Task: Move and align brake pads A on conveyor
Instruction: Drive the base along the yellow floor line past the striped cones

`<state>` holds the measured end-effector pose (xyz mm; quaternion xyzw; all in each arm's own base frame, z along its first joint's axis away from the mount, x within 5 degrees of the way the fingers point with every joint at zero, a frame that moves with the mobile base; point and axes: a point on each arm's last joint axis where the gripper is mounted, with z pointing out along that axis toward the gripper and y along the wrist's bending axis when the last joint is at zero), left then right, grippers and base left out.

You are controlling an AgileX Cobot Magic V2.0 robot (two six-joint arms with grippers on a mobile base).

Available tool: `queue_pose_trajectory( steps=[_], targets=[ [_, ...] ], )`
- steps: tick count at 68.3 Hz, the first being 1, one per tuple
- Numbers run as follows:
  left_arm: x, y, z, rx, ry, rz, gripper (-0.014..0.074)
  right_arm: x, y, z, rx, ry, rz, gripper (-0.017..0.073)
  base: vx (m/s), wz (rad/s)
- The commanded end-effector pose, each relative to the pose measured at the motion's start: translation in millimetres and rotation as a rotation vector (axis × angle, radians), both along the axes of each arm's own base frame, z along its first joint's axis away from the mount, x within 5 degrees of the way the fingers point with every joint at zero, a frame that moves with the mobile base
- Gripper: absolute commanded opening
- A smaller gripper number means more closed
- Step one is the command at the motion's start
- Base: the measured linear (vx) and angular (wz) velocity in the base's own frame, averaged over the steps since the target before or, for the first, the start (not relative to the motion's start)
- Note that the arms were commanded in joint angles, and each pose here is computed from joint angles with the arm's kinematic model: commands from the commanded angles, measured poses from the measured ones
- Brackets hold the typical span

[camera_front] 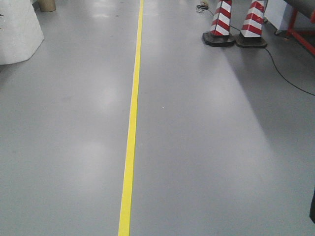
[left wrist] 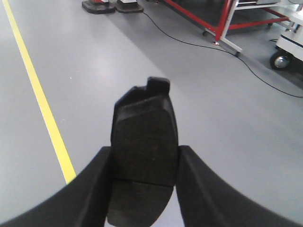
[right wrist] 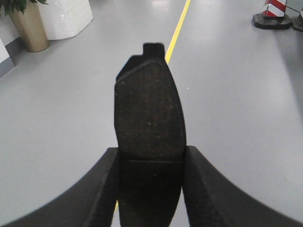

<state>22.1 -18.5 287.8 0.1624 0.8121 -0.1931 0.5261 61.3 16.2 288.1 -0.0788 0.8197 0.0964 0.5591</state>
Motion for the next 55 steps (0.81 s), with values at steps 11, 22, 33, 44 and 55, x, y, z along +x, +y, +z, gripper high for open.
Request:
queue_pose_trajectory(
  steps=[11, 22, 33, 44, 55],
  targets=[
    [2.3, -1.3, 15.6, -0.064, -0.080, 0.003, -0.0006, 2.3, 0.4, 18.0, 0.013, -0.117, 0.002, -0.0004, 0.76, 0.07],
    [2.3, -1.3, 15.6, -0.064, -0.080, 0.003, -0.0006, 2.3, 0.4, 18.0, 0.013, -0.117, 0.002, -0.0004, 0.78, 0.00],
    [2.3, -1.3, 15.6, -0.064, -0.080, 0.003, -0.0006, 2.3, 0.4, 18.0, 0.013, -0.117, 0.002, -0.0004, 0.80, -0.05],
    [2.3, -1.3, 15.6, -0.064, -0.080, 0.003, -0.0006, 2.3, 0.4, 18.0, 0.013, -0.117, 0.002, -0.0004, 0.82, -0.12],
    [2.3, -1.3, 15.6, -0.064, -0.080, 0.003, -0.0006, 2.3, 0.4, 18.0, 0.014, -0.117, 0.002, -0.0004, 0.81, -0.12]
  ],
)
